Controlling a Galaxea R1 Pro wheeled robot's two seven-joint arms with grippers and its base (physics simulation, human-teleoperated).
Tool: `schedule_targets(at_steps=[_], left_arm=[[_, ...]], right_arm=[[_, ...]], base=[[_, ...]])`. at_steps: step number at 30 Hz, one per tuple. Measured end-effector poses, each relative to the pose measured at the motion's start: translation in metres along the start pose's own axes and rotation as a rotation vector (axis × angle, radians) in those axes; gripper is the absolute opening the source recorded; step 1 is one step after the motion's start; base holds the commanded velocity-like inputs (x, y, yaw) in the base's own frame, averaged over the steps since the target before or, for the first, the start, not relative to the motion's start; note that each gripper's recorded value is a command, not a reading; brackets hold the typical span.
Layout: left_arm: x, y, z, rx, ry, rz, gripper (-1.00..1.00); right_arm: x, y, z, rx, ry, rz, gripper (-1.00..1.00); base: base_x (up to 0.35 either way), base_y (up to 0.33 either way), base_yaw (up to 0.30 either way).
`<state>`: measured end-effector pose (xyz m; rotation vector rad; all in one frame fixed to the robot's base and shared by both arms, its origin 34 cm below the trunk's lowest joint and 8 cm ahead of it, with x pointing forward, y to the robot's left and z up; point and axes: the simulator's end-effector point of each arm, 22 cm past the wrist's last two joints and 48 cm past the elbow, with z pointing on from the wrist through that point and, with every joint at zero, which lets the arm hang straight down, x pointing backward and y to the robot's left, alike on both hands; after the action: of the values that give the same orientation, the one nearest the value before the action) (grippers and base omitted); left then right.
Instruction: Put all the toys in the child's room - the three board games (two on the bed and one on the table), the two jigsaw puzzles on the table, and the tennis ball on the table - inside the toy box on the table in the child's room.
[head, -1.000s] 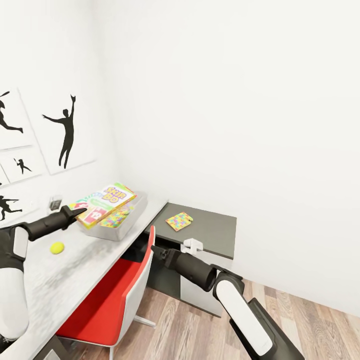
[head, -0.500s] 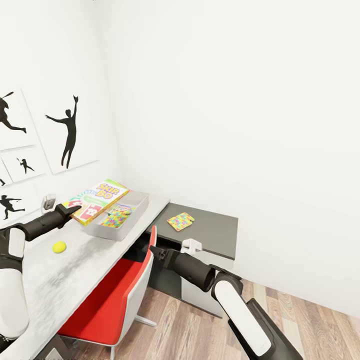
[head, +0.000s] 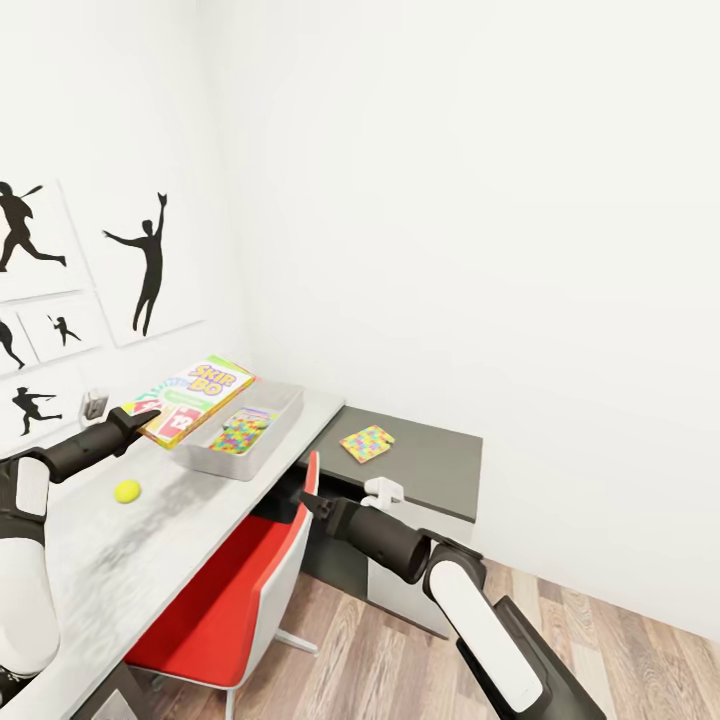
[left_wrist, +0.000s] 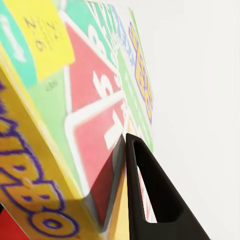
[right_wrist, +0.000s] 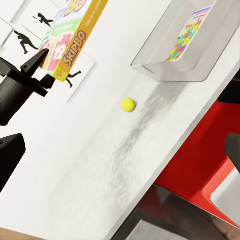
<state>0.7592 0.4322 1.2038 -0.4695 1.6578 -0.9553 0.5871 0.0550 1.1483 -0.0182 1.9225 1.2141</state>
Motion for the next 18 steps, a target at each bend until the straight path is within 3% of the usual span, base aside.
schedule_targets(at_steps=[6, 9, 12, 18], left_arm=[[0.000, -0.001, 0.001, 0.001, -0.001, 0.002, -1.00], [-0.001, 0.000, 0.000, 0.001, -0.006, 0.006, -1.00], [-0.001, -0.001, 0.001, 0.002, -0.006, 0.007, -1.00], [0.012, -0.007, 0.010, 0.019, 0.006, -0.006, -1.00]], right_arm=[[0.003, 0.000, 0.000, 0.001, 0.014, -0.005, 1.00], [0.011, -0.001, 0.000, 0.008, 0.062, -0.015, 1.00], [-0.009, -0.013, -0.005, 0.031, 0.055, -0.009, 1.00], [-0.074, 0.000, 0.000, 0.090, 0.047, -0.120, 1.00]], base=[[0.000, -0.105, 0.000], [0.000, -0.016, 0.000], [0.000, -0.004, 0.000], [0.000, 0.000, 0.000]])
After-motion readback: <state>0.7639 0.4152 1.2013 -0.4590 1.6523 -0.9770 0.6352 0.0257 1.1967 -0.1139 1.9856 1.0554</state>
